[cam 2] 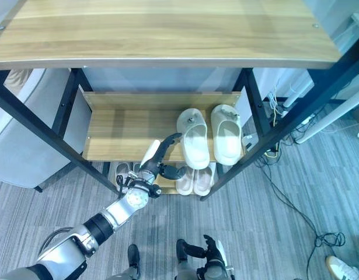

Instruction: Arrange the slippers neatly on the shoe rack.

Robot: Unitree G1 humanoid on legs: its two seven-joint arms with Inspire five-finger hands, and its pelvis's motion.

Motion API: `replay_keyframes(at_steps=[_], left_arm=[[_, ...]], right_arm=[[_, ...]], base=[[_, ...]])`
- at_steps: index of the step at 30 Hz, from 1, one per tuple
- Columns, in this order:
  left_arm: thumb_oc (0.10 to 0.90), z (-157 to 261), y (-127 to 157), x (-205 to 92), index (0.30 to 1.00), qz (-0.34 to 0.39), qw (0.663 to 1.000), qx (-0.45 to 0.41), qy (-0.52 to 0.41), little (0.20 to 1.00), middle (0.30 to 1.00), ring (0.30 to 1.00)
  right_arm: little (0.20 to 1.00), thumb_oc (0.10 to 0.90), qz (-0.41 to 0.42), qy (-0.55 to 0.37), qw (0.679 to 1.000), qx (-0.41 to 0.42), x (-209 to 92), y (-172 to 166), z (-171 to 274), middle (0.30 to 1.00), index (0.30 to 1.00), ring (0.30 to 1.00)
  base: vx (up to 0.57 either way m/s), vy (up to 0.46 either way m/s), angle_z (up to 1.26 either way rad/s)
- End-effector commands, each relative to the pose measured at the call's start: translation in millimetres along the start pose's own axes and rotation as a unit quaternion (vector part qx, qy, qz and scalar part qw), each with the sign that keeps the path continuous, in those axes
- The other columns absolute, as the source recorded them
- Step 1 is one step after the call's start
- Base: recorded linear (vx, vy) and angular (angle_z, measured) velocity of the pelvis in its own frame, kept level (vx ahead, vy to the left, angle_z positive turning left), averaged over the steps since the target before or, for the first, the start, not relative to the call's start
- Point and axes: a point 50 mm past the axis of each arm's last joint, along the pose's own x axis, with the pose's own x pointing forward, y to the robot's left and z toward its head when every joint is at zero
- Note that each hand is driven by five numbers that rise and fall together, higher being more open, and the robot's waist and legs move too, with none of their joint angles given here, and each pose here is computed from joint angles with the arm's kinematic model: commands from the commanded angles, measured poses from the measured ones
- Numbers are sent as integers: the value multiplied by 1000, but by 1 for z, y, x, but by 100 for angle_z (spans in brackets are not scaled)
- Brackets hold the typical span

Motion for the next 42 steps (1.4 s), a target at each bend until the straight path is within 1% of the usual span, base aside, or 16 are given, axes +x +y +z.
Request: replay_keyframes(at_steps=[1,15,21,32,42], left_arm=[[800,65,-23,22,900,-21,993,-52,-106,900,900,900],[800,84,-42,24,900,-40,989,-72,-123,900,900,900],[800,93,-50,26,900,-50,989,-51,-133,900,900,900],[800,108,-55,34,900,-45,988,-32,-146,900,900,900],[800,113,-55,39,900,-36,989,-14,-145,900,900,900]], right_arm=[[900,800,-14,2,1000,5,-1,-3,-5,900,900,900],[900,800,-14,-6,1000,4,0,-4,0,900,900,900],[900,800,-18,-15,1000,4,2,-8,5,900,900,900],[900,800,-25,-22,999,-1,5,-16,8,900,900,900],[900,800,-24,-21,999,-3,4,-16,5,900,900,900]], base=[[0,0,0],[0,0,0],[0,0,0],[2,-10,-5],[0,0,0]])
